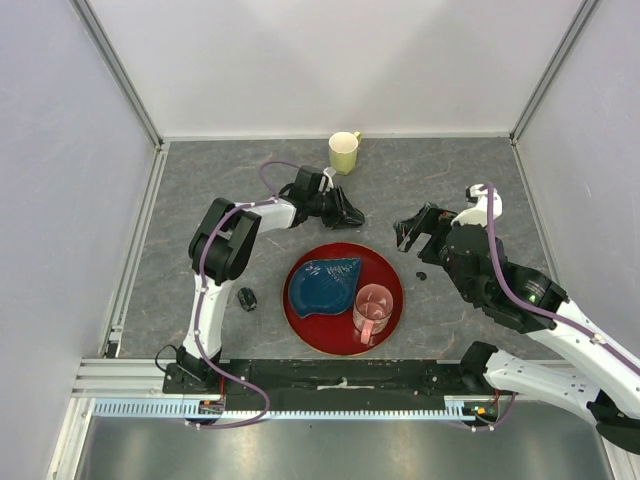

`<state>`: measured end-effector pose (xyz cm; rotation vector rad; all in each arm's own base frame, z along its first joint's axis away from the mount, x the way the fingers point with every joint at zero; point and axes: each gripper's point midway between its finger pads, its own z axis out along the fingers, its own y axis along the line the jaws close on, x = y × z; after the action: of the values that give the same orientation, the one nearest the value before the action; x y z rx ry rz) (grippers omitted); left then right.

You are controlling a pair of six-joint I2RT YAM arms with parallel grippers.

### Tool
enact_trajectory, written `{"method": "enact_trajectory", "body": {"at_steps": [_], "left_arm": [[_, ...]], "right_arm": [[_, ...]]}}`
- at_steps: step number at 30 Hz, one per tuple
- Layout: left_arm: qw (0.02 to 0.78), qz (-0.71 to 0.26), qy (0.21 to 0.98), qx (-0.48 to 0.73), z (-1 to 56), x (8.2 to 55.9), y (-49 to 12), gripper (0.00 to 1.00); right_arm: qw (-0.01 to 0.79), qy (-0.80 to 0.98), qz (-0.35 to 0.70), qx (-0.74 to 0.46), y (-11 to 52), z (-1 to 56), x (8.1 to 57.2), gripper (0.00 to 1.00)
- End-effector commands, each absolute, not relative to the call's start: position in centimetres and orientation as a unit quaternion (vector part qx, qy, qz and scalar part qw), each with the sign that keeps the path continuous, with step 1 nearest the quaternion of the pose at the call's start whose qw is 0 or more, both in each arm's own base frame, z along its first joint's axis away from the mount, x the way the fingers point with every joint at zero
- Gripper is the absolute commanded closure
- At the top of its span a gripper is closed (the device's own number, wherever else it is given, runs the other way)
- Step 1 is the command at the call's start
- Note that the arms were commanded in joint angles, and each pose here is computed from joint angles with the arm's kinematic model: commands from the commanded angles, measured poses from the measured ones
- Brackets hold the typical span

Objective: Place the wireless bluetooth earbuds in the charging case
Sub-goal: Place the charging case at the center of the board.

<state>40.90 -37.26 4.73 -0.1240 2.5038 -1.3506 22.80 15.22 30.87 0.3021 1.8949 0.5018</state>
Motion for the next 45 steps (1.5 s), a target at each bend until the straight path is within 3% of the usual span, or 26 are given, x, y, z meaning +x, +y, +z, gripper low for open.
{"method": "enact_trajectory", "body": {"at_steps": [1, 6, 13, 17, 21, 27, 28, 37, 45], "left_arm": [[0.154, -0.471, 0.866, -0.065, 5.5, 42.3, -37.5, 0.82], [0.143, -0.468, 0.869, -0.074, 4.3, 42.2, -37.5, 0.8], [0.139, -0.467, 0.869, -0.086, 4.0, 42.4, -37.6, 0.63], [0.136, -0.467, 0.87, -0.086, 4.0, 42.3, -37.5, 0.59], [0.137, -0.461, 0.872, -0.087, 3.9, 42.0, -37.2, 0.44], [0.157, -0.438, 0.881, -0.08, 4.4, 41.8, -36.1, 0.42], [0.163, -0.436, 0.882, -0.075, 4.7, 41.8, -36.0, 0.29], [0.212, -0.387, 0.896, -0.058, 6.5, 41.8, -33.9, 0.17], [0.269, -0.365, 0.89, -0.048, 10.3, 42.0, -32.2, 0.13]], "right_arm": [[0.549, 0.798, 0.212, 0.127, 15.0, 30.8, 22.7, 0.02], [0.547, 0.801, 0.21, 0.121, 15.2, 30.6, 22.7, 0.02], [0.541, 0.806, 0.211, 0.115, 15.6, 30.1, 22.7, 0.02], [0.538, 0.807, 0.217, 0.112, 15.8, 30.0, 22.6, 0.02], [0.535, 0.808, 0.219, 0.113, 15.8, 29.8, 22.5, 0.02], [0.533, 0.808, 0.224, 0.112, 16.0, 29.8, 22.4, 0.02], [0.532, 0.809, 0.224, 0.112, 16.0, 29.7, 22.4, 0.02], [0.529, 0.81, 0.228, 0.113, 16.2, 29.6, 22.3, 0.02], [0.527, 0.809, 0.231, 0.116, 16.2, 29.5, 22.3, 0.02]]}}
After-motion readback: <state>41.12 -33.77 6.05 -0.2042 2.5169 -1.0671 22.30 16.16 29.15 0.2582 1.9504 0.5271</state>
